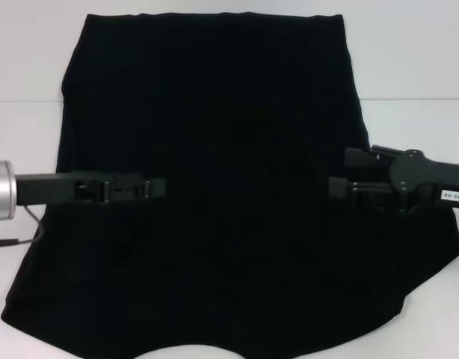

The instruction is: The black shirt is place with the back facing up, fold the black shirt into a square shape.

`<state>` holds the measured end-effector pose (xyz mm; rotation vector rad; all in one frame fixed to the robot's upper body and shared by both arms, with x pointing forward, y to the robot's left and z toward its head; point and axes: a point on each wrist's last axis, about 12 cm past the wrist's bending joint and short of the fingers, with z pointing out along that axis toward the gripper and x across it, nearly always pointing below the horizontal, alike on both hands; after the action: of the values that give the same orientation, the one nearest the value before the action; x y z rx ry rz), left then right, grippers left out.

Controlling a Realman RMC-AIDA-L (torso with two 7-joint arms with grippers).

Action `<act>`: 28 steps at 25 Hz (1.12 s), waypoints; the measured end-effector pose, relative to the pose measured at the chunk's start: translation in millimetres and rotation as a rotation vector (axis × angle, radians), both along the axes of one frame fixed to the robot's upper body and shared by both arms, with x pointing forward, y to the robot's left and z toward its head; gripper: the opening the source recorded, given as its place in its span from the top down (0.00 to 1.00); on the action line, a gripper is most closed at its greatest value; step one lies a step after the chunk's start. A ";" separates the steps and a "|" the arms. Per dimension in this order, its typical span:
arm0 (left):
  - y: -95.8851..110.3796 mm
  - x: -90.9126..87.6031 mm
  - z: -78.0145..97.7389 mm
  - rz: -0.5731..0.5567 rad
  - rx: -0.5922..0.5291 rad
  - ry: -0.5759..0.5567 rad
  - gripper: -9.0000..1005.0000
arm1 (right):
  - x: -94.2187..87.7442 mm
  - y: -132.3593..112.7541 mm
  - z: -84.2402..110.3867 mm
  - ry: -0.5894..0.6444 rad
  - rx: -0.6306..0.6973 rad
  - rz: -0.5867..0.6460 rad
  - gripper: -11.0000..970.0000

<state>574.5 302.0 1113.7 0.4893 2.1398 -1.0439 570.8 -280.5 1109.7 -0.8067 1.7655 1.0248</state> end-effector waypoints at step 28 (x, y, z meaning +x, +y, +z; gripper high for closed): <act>-79.8 -41.0 -33.0 -0.504 -0.049 -0.455 0.06 | 0.1 -117.9 2.2 0.760 -0.223 -0.555 0.08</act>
<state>533.5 222.2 1080.7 1.1630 1.6162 -1.1132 570.9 -398.3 1111.9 0.0120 2.5815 0.8011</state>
